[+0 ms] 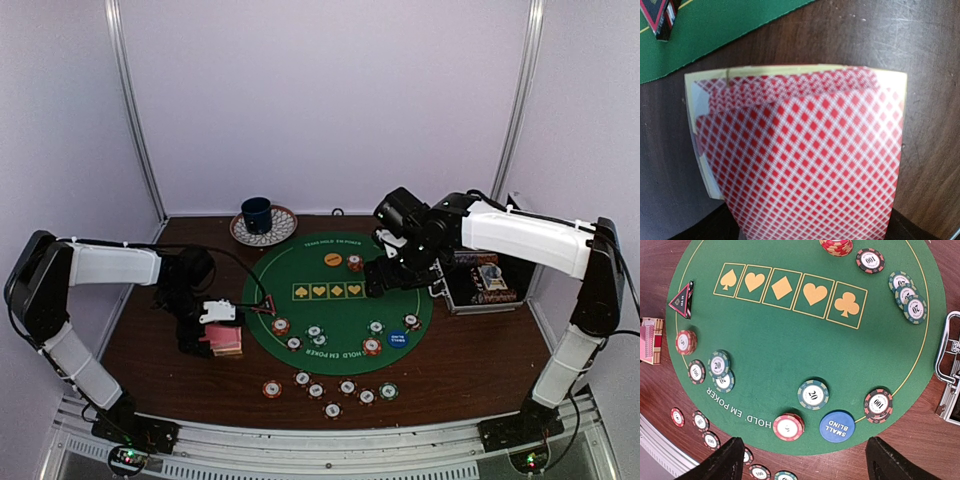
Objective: Distribute texas hold em gaming equipment
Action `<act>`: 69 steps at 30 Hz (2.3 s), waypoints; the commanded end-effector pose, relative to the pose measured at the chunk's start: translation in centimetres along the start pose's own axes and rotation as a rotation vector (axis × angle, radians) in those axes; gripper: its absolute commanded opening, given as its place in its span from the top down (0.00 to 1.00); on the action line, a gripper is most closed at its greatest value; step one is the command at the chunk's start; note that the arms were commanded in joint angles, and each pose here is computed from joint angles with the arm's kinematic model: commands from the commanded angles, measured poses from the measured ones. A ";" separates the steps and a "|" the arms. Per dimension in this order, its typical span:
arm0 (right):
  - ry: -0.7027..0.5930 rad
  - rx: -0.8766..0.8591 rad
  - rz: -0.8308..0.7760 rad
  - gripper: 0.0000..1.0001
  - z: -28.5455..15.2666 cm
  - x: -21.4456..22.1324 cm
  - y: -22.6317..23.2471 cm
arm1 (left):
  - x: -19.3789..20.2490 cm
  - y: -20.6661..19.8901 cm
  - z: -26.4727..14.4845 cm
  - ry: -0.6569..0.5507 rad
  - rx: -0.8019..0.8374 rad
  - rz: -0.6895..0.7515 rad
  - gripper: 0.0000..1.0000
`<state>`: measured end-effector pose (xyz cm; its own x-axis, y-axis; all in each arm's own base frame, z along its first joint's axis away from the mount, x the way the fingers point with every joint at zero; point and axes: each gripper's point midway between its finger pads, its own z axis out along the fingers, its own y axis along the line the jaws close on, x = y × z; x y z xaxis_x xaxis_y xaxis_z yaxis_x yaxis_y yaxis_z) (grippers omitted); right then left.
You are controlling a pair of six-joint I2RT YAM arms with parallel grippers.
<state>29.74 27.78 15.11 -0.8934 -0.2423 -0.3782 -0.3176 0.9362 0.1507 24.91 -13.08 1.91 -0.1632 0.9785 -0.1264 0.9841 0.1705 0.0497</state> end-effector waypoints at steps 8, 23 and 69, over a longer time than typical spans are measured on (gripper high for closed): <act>-0.043 -0.026 0.022 0.19 -1.7 -0.4 0.0 | -0.2 0.5 0.4 0.000 0.008 0.015 0.32; -0.043 -0.049 0.029 0.28 -1.8 -0.4 0.4 | -1.0 1.6 -1.7 -0.036 -0.056 0.006 0.99; 0.094 -1.115 0.223 0.22 0.3 -6.1 25.0 | -10.3 0.4 -13.0 -0.265 -0.006 -0.008 1.00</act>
<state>27.40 51.07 19.51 -0.9725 -0.1478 -0.1801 -0.2181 0.3054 0.9269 25.62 -20.94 15.40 -0.1655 0.9164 -0.3645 0.9808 0.1914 0.0360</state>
